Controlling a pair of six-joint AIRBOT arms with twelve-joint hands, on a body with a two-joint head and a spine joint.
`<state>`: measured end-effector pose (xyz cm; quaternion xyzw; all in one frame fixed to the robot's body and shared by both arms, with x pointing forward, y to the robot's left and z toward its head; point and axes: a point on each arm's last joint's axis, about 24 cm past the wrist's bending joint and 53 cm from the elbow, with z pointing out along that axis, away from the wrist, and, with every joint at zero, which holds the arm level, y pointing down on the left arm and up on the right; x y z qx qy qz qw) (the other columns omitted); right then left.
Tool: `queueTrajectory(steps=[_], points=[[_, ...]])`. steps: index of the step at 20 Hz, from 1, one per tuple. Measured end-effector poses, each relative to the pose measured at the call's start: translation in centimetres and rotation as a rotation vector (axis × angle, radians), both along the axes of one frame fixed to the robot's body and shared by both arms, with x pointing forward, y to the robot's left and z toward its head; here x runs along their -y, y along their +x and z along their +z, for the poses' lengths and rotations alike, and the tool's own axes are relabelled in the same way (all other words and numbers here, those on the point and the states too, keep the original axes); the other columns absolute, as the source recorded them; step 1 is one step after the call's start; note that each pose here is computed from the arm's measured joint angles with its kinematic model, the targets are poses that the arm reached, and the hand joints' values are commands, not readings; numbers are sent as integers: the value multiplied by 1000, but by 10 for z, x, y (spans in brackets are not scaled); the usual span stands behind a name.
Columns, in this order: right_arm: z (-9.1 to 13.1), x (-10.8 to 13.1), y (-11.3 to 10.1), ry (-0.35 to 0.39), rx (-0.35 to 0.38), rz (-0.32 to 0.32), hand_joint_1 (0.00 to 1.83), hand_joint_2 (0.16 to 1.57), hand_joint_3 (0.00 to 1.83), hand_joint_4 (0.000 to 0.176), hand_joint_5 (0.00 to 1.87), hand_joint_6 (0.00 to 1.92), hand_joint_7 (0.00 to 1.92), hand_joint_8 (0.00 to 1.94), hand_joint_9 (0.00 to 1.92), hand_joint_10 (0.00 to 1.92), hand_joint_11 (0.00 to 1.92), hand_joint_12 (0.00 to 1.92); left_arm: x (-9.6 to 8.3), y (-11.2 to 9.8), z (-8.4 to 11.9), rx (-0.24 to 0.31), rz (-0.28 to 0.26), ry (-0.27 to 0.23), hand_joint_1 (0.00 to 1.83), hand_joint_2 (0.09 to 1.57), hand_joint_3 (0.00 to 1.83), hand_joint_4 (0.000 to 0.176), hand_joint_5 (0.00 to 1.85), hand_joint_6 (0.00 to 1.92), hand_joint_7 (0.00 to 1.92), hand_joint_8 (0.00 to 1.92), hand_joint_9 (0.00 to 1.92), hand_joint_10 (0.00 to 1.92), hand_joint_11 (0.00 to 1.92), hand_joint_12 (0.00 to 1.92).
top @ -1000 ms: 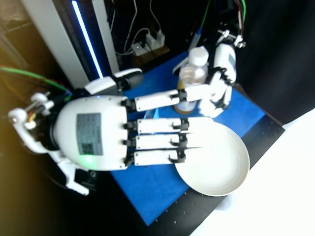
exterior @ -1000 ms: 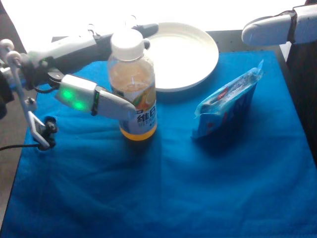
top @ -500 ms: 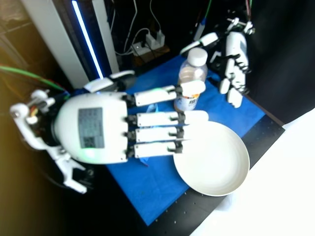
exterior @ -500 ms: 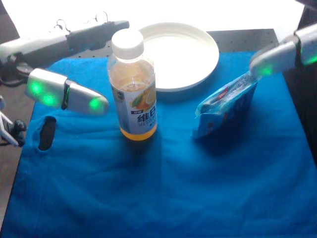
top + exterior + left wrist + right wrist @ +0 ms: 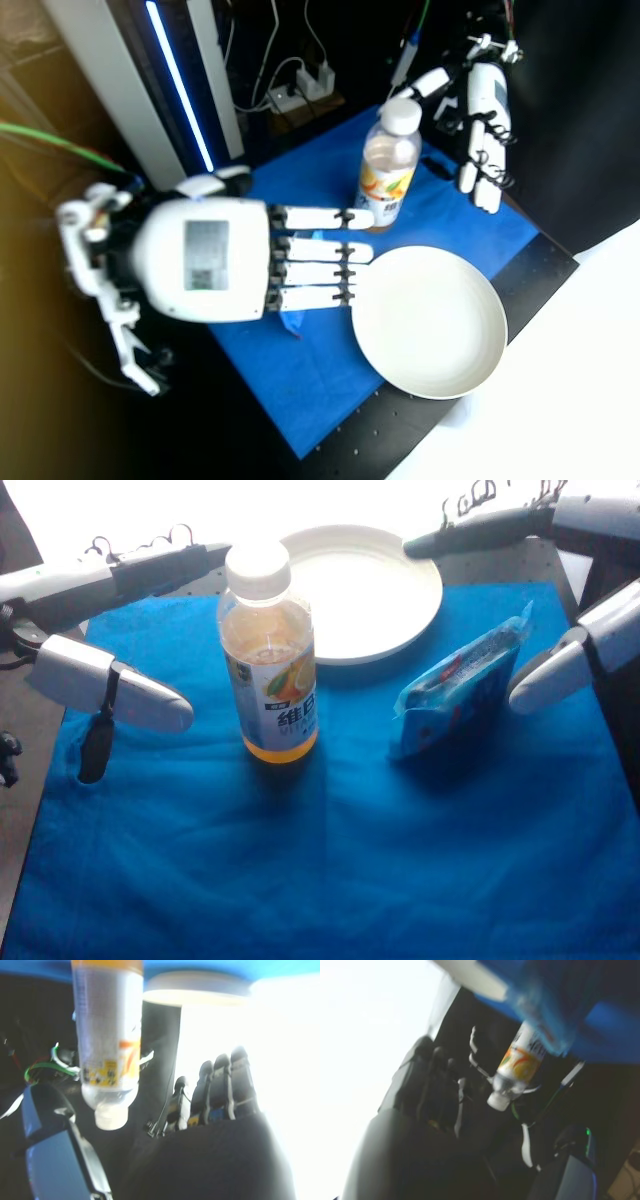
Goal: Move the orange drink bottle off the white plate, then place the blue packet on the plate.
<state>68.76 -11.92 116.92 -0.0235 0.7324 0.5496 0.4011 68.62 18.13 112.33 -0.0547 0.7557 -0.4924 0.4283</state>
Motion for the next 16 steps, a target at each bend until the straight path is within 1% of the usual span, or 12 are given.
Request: queueTrajectory(steps=[2, 3, 4, 6, 7, 8, 9, 11, 12, 14, 15, 16], points=[[-7, -1, -2, -35, 2, 10, 720, 647, 1, 74, 359, 2, 277, 1, 179, 14, 184, 104, -1, 0, -1, -1, 0, 2, 750, 700, 4, 176, 0, 0, 0, 0, 0, 0, 15, 7], [-11, 0, -2, -61, 5, 11, 705, 652, 0, 77, 381, 2, 365, 6, 270, 12, 137, 316, -1, 0, -1, -2, 2, 5, 730, 705, 6, 176, 0, 0, 0, 0, 4, 2, 30, 13], [-15, 1, -1, -81, 5, 6, 704, 640, 0, 69, 405, 2, 398, 2, 262, 2, 27, 353, -2, 0, -1, -3, 3, 6, 716, 705, 5, 176, 0, 0, 0, 0, 16, 6, 56, 24], [-18, 1, 0, -89, 2, 3, 691, 634, 1, 60, 450, 13, 390, 7, 232, 8, 0, 217, -2, -1, -3, -6, 3, 6, 700, 704, 3, 176, 0, 0, 0, 0, 11, 3, 63, 27], [-18, -1, -1, -91, 2, 6, 666, 661, 8, 94, 428, 2, 347, 2, 221, 3, 0, 168, -4, -3, -4, -11, 4, 9, 718, 699, 0, 176, 0, 0, 0, 0, 2, 0, 38, 17], [-20, -1, -1, -99, 4, 9, 684, 663, 3, 99, 473, 5, 388, 4, 265, 7, 0, 170, -5, -4, -4, -12, 2, 17, 716, 697, 0, 176, 0, 0, 0, 0, 0, 0, 28, 12], [-23, -1, -1, -114, 6, 11, 670, 685, 7, 127, 480, 3, 415, 6, 281, 7, 0, 144, -7, -5, -5, -14, 3, 19, 695, 695, 0, 176, 0, 0, 0, 0, 11, 4, 52, 23], [-28, -4, 0, -126, 1, 10, 642, 711, 13, 135, 485, 2, 437, 9, 311, 14, 9, 148, -9, -4, -4, -15, 9, 17, 708, 695, 0, 176, 0, 0, 0, 0, 16, 5, 51, 22], [-31, -8, 0, -128, -3, 12, 658, 714, 13, 133, 483, 1, 438, 8, 312, 12, 11, 151, -8, -4, -4, -14, 8, 17, 692, 693, 0, 176, 0, 0, 0, 0, 23, 7, 74, 32], [-39, -24, -4, -129, -11, 39, 721, 713, 1, 69, 576, 3, 553, 15, 450, 1, 64, 327, -7, -6, -4, -13, 3, 14, 693, 676, 0, 176, 0, 0, 0, 0, 17, 3, 55, 24], [-42, -33, -8, -128, -14, 59, 735, 724, 0, 80, 568, 0, 544, 2, 453, 0, 22, 404, -5, -7, -3, -12, -3, 9, 704, 674, 0, 176, 0, 0, 0, 0, 14, 2, 44, 19], [-43, -38, -9, -125, -16, 67, 779, 724, 0, 105, 557, 0, 531, 0, 442, 0, 4, 386, -4, -7, -2, -8, -8, 6, 708, 669, 0, 176, 0, 0, 0, 0, 23, 5, 60, 26]])
